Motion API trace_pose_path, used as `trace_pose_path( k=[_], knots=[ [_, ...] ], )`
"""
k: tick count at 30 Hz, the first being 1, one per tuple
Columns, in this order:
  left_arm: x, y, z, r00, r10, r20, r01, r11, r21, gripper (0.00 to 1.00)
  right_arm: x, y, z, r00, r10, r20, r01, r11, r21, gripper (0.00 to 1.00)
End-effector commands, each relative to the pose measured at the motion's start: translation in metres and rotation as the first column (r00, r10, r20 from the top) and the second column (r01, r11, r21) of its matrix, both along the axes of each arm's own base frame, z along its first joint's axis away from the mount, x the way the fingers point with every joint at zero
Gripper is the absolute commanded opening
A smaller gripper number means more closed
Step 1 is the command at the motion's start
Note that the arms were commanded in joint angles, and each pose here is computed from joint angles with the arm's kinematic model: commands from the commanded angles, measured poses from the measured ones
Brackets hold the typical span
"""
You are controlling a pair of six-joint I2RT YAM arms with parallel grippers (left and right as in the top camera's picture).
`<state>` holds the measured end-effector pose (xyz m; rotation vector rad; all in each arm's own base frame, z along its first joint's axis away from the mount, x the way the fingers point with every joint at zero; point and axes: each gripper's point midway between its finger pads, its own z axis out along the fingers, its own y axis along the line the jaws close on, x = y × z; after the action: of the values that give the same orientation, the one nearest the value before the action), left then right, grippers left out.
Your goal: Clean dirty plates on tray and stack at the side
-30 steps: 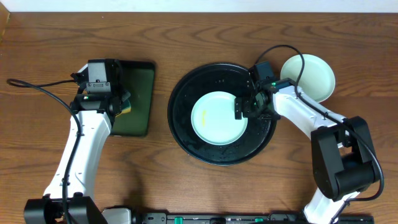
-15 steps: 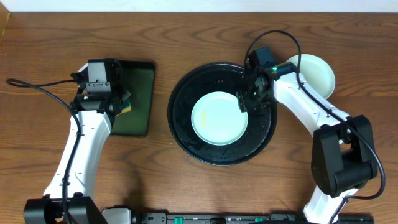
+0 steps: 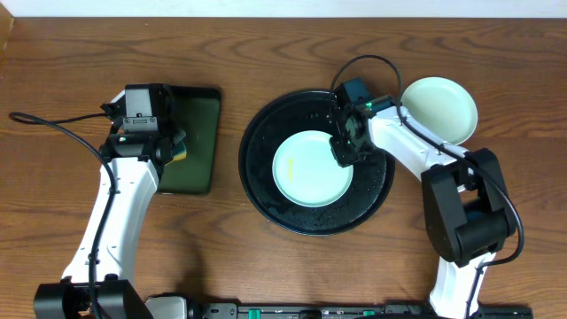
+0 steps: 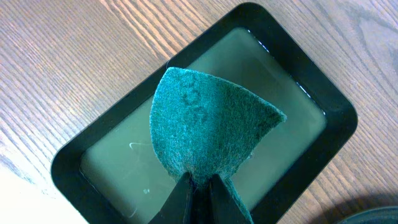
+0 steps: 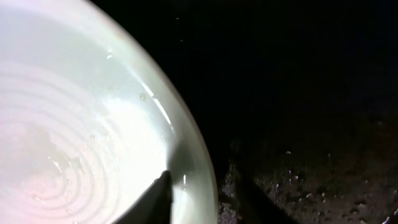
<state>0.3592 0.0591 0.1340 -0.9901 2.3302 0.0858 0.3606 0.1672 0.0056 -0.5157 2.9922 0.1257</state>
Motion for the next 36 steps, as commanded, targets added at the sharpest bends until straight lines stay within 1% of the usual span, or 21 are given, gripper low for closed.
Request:
trace_pose_path(
  k=[1,2,5,6,10,15,17,18,19,21,22,27,36],
  knots=[
    [-0.002,0.001,-0.001,1.0,-0.001,-0.002,0.001,1.0,0.004,0.08,0.005,-0.004,0.001,1.0,-0.006,0.022,0.007,0.999,-0.037,0.21],
    [-0.002,0.001,-0.001,1.0,-0.001,-0.002,0.001,1.0,0.004,0.08,0.005,-0.004,0.001,1.0,-0.006,0.023,0.007,0.999,-0.037,0.2],
    [-0.002,0.001,-0.001,1.0,-0.001,-0.002,0.001,1.0,0.004,0.08,0.005,-0.004,0.001,1.0,-0.006,0.023,0.007,0.999,-0.037,0.08],
    [-0.001,0.001,-0.001,1.0,-0.001,-0.003,0.001,1.0,0.004,0.08,0.005,-0.004,0.001,1.0,-0.006,0.023,0.007,0.999,-0.036,0.05],
    [-0.001,0.001,-0.008,1.0,-0.001,-0.024,0.001,1.0,0.003,0.08,0.004,-0.004,0.001,1.0,-0.019,0.02,0.019,0.999,-0.034,0.04],
    [0.003,-0.002,-0.025,0.998,-0.014,-0.06,0.013,1.0,-0.018,0.08,-0.001,-0.006,0.0,0.999,-0.047,-0.003,0.047,0.998,-0.038,0.11],
    [0.006,-0.002,-0.027,0.998,-0.014,-0.055,0.013,1.0,-0.017,0.08,-0.005,-0.007,0.0,0.998,-0.059,-0.022,0.058,0.997,-0.043,0.18],
    [0.008,-0.002,-0.027,0.999,-0.014,-0.05,0.013,1.0,-0.017,0.08,-0.007,-0.008,0.0,0.998,-0.062,-0.029,0.061,0.997,-0.047,0.17],
    [0.01,-0.002,-0.026,0.999,-0.013,-0.043,0.013,1.0,-0.017,0.08,-0.008,-0.009,0.0,0.997,-0.062,-0.034,0.061,0.997,-0.049,0.13],
    [0.012,-0.002,-0.025,0.999,-0.013,-0.031,0.013,1.0,-0.017,0.08,-0.009,-0.009,0.0,0.997,-0.068,-0.036,0.066,0.997,-0.05,0.03],
    [0.013,-0.002,-0.024,1.0,-0.013,-0.026,0.013,1.0,-0.016,0.08,-0.009,-0.009,0.0,0.997,-0.074,-0.036,0.072,0.996,-0.049,0.01],
    [0.02,-0.002,-0.031,1.0,-0.013,-0.021,0.013,1.0,-0.016,0.08,-0.007,-0.008,-0.002,0.996,-0.089,-0.026,0.088,0.995,-0.043,0.01],
    [0.049,0.0,-0.084,0.999,-0.013,-0.044,0.013,1.0,-0.017,0.08,-0.006,-0.005,-0.002,0.995,-0.097,-0.029,0.096,0.995,-0.025,0.01]
  ],
)
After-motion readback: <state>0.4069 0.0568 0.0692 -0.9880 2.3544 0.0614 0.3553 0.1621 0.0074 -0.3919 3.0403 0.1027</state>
